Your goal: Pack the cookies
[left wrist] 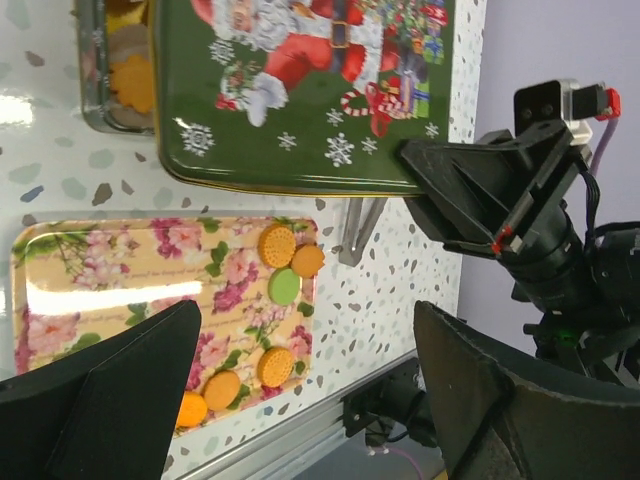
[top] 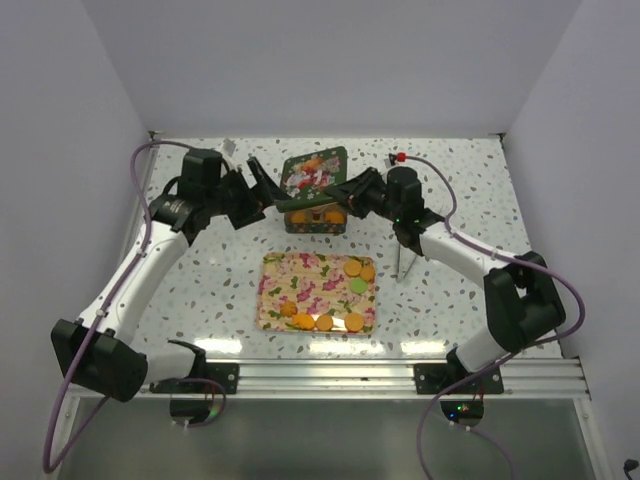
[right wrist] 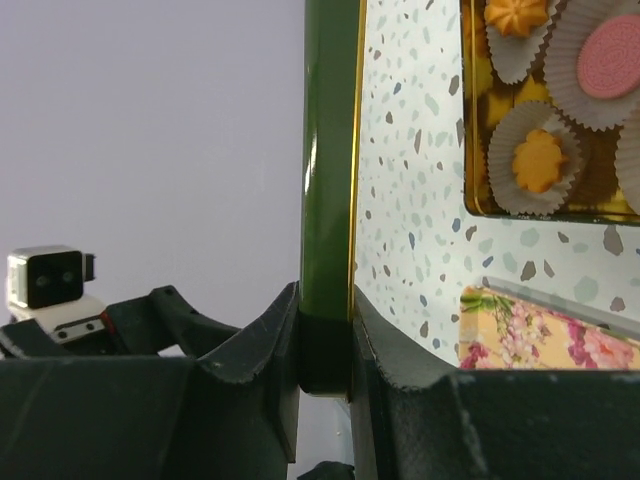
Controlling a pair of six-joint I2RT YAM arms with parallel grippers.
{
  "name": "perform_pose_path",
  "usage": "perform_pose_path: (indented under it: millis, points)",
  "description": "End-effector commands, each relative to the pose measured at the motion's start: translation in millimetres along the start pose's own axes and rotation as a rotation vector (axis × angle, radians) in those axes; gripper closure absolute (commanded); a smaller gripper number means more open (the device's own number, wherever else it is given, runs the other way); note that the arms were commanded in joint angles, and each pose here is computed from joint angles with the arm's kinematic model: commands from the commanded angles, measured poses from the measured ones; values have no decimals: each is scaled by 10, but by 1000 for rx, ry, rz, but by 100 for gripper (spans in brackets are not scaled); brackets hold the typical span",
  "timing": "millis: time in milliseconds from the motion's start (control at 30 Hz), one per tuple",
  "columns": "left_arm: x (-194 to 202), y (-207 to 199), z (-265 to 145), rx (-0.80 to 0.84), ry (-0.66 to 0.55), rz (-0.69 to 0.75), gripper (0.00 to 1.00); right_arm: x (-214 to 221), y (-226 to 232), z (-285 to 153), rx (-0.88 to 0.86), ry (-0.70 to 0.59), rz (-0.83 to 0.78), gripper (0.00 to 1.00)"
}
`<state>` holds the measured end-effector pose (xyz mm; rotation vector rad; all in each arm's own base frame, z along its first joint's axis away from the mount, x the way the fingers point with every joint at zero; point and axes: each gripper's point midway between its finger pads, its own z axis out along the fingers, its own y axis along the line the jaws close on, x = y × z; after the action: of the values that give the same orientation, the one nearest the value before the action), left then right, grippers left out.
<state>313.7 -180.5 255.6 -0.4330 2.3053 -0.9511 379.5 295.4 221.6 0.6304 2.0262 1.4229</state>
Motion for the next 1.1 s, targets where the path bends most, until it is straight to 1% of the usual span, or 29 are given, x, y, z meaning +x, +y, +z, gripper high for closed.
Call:
perform_pose_path:
  millis: [0, 67, 133, 200, 233, 300, 367, 400, 533, 867, 1067]
  points:
    - [-68, -303, -62, 40, -33, 101, 7, -138, 399, 14, -127, -32, -67, 97]
    - [-68, -317, 6, 19, -42, 145, 7, -150, 343, 78, -123, -25, -76, 97]
    - [-60, -257, 106, -13, -24, 161, 7, -174, 305, 110, -123, -12, -95, 97]
    - [-151, -248, 118, -31, -58, 194, 7, -146, 149, 163, -104, 13, -98, 98]
    - [-186, -245, 127, -34, -73, 209, 7, -202, 111, 176, -114, 7, -101, 99]
    - [-269, -198, 155, -66, -108, 220, 7, -196, -102, 230, -95, 31, -72, 100]
    - [-287, -78, 237, -113, -112, 213, 7, -289, -140, 250, -128, 27, -61, 100]
    - [-277, -41, 273, -123, -109, 207, 7, -285, -255, 283, -114, 43, -38, 100]
    - [-245, 72, 385, -148, -99, 186, 7, -335, -340, 354, -125, 51, -29, 100]
    - [-409, 271, 565, -197, -123, 205, 7, -317, -337, 423, -179, 91, 18, 100]
    - [-429, 416, 713, -210, -111, 200, 7, -263, -550, 467, -156, 114, 50, 100]
